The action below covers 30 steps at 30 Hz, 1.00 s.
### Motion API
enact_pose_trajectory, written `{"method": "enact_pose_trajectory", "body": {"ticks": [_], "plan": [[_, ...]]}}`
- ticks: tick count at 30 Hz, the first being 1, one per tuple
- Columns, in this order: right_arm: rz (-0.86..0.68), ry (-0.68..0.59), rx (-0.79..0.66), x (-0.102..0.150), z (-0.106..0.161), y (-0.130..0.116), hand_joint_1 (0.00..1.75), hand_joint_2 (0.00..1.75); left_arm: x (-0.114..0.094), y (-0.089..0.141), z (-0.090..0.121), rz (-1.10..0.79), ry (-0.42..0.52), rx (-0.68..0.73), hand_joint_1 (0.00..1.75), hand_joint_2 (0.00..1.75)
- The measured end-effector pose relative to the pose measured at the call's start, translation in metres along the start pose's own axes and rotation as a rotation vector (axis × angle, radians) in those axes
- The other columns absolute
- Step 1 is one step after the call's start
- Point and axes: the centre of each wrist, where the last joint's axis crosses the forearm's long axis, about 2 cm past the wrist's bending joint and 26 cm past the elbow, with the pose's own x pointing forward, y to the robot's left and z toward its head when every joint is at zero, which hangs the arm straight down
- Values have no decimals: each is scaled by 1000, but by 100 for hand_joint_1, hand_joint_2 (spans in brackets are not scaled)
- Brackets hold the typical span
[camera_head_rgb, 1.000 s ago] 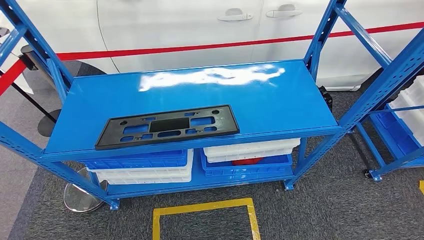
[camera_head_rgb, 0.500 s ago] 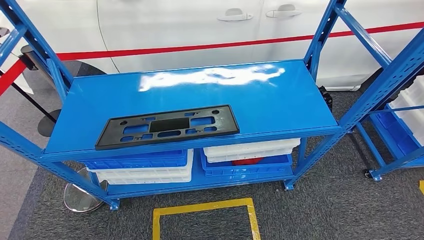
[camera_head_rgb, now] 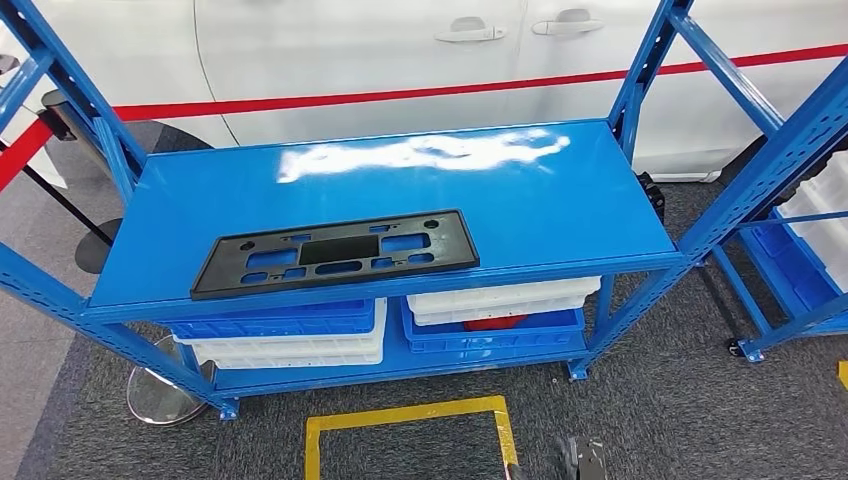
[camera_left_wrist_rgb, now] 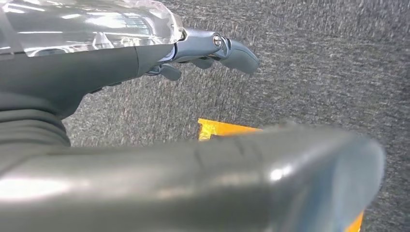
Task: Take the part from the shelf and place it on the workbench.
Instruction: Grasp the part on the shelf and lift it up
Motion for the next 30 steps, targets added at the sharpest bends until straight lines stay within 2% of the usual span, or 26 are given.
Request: {"method": "enact_pose_trajectory", "body": {"ticks": [15, 22, 30], "plan": [[232, -571, 71, 105, -13, 18, 0, 175, 0, -5, 1, 8, -57, 19, 0, 0], [356, -823, 129, 153, -5, 33, 0, 175, 1, -6, 0, 4, -93, 18, 0, 0], [489, -1124, 205, 209, 18, 58, 0, 175, 4, -11, -1, -11, -151, 9, 0, 0]]}}
